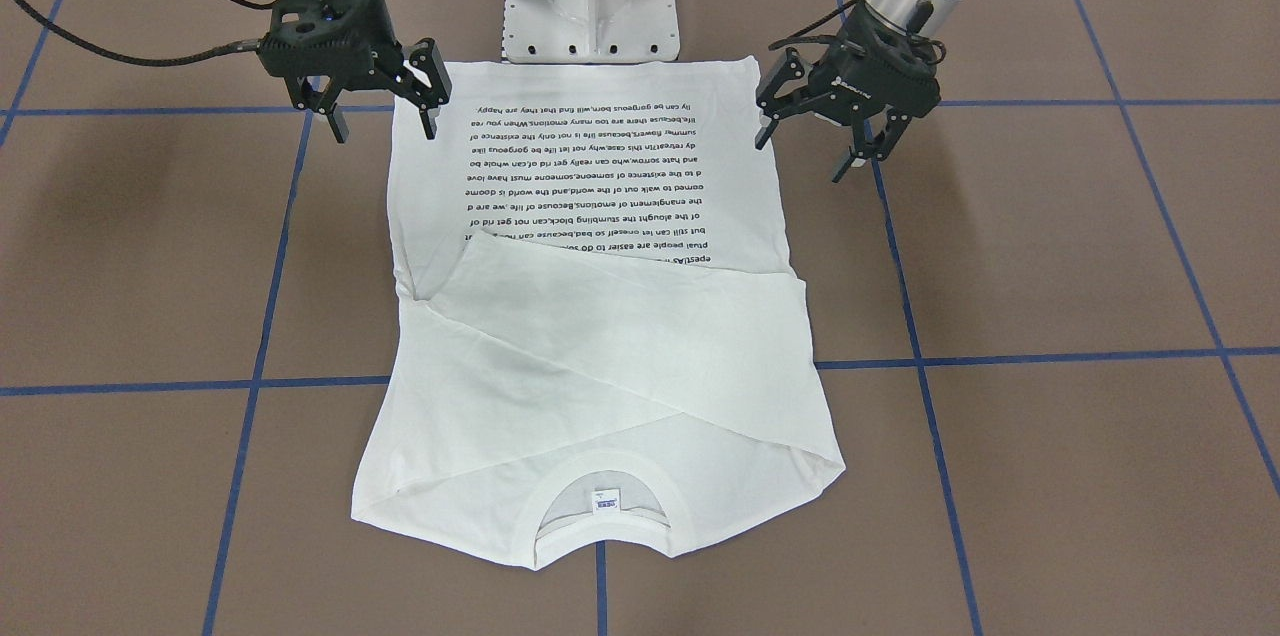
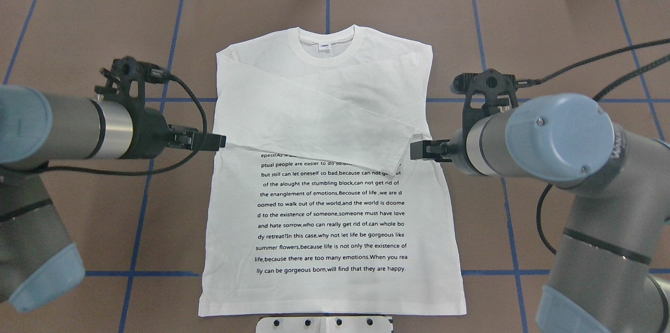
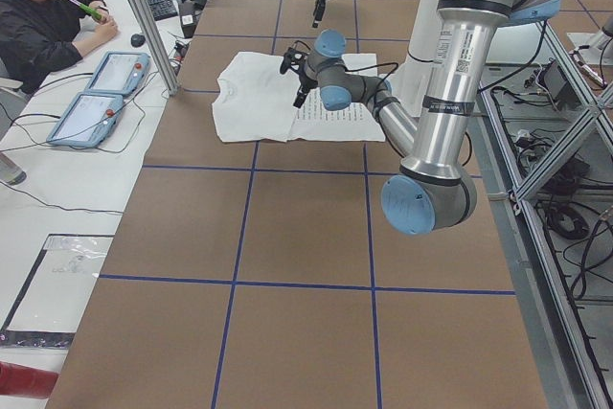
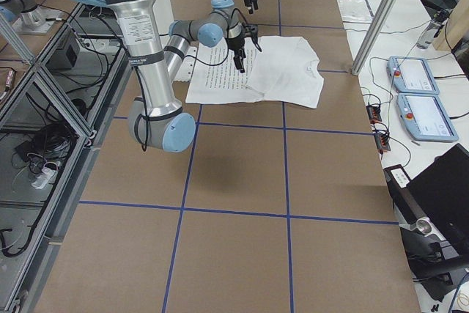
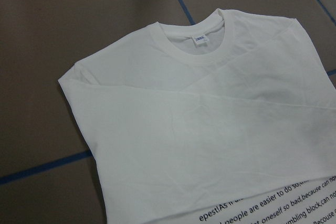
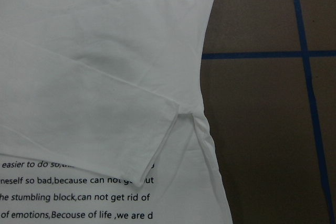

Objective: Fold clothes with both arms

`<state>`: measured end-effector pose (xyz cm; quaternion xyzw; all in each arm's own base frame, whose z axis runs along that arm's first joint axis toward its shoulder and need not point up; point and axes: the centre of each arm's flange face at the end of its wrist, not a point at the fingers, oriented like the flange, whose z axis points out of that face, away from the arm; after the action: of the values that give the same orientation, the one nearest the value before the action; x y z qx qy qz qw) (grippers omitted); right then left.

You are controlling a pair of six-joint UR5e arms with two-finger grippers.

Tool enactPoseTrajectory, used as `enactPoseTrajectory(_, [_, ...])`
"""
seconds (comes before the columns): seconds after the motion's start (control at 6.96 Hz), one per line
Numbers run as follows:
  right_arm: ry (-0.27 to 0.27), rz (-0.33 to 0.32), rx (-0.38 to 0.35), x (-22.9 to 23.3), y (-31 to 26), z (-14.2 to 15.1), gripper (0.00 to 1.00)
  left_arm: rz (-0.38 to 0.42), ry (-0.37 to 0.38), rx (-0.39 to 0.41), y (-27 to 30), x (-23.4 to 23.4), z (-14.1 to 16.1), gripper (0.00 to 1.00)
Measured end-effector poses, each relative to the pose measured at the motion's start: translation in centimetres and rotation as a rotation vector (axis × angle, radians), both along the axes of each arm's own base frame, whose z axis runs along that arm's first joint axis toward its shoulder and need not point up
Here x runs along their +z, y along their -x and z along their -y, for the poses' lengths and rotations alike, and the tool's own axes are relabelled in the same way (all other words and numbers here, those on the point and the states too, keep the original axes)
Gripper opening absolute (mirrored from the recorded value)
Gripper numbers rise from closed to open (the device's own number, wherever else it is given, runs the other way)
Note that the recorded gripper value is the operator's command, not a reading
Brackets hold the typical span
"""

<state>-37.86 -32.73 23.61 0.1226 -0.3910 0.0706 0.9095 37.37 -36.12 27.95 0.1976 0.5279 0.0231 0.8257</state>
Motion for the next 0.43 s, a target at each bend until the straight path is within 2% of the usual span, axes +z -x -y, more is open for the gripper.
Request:
enactPoseTrajectory(0.14, [0.025, -0.006, 0.009, 1.2, 0.9, -3.7, 1.0, 0.007, 0.068, -0.005, -2.0, 1.3, -4.5, 1.0])
enactPoseTrajectory(0.43, [0.017, -0.028, 0.049, 2.8, 3.4, -9.2, 1.0, 0.089, 0.182, 0.01, -4.3, 4.0, -13.0, 1.0])
